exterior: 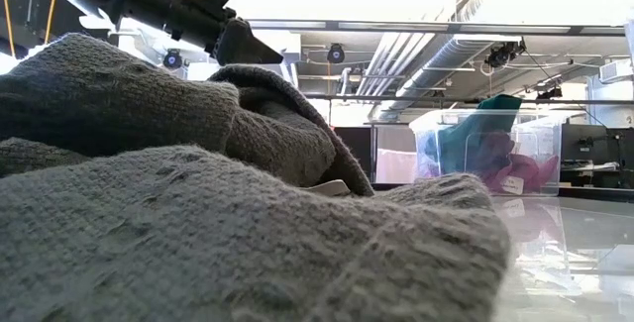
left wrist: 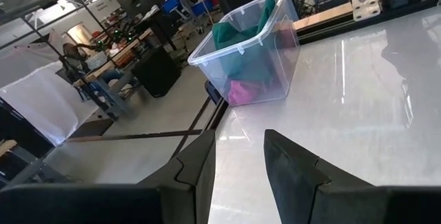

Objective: Sort towels by color in basket
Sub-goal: Put the top black towel into the top transparent bin

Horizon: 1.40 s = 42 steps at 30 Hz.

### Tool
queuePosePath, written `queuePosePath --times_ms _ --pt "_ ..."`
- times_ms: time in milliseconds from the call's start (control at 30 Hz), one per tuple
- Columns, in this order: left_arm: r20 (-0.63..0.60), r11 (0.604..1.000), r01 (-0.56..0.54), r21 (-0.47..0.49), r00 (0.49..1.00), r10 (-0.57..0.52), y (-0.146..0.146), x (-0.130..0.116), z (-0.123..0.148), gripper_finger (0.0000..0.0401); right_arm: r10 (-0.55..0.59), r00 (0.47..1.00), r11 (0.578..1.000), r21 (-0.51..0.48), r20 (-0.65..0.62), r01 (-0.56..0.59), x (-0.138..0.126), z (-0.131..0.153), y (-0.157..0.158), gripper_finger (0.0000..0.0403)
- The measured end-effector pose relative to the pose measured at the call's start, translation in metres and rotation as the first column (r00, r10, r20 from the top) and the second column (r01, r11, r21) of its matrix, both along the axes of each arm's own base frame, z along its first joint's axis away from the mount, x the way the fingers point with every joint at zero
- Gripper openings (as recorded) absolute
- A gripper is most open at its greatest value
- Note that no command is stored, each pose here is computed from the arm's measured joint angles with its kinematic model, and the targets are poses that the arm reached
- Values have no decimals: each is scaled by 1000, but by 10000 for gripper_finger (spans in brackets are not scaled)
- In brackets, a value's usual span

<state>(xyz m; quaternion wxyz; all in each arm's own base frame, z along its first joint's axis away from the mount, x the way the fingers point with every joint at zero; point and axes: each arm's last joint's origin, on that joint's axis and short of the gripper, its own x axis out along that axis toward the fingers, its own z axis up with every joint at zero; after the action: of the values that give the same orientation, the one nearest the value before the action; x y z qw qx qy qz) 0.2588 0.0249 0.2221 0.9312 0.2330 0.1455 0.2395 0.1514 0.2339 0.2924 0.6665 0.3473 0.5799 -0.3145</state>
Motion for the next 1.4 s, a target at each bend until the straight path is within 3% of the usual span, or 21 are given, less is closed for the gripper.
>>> queuePosePath --times_ms 167,267,400,533,633,733,933,1167,1333,1400 --pt "-21 999 29 24 999 -28 -6 0 -1 111 70 982 984 -174 176 -39 6 35 -13 0" --pt "-36 998 51 43 998 -49 -11 1 -1 111 157 961 941 -330 228 -76 17 40 -27 0" --pt "-104 992 100 71 990 -92 -21 -1 -4 110 250 955 866 -478 160 -146 41 30 -51 10" --pt "-206 986 150 76 970 -131 -32 -8 -8 110 324 944 812 -529 55 -247 73 10 -81 48" --pt "-267 984 177 30 950 -163 -41 -19 -9 110 423 905 767 -545 33 -339 106 -10 -107 90" --pt "-291 983 177 -47 939 -183 -49 -33 -7 110 553 828 716 -562 93 -415 141 -32 -138 136" --pt "-254 970 137 -199 949 -186 -55 -55 1 110 744 564 629 -660 357 -411 191 -73 -204 207" --pt "-247 936 44 -350 959 -138 -56 -69 0 110 830 410 542 -721 378 -432 233 -115 -251 264" --pt "-263 903 -41 -428 961 -81 -54 -73 -6 110 899 199 435 -749 390 -500 274 -132 -262 281" --pt "-269 895 -80 -438 962 -46 -54 -74 -7 110 914 149 398 -765 377 -506 289 -136 -264 282"
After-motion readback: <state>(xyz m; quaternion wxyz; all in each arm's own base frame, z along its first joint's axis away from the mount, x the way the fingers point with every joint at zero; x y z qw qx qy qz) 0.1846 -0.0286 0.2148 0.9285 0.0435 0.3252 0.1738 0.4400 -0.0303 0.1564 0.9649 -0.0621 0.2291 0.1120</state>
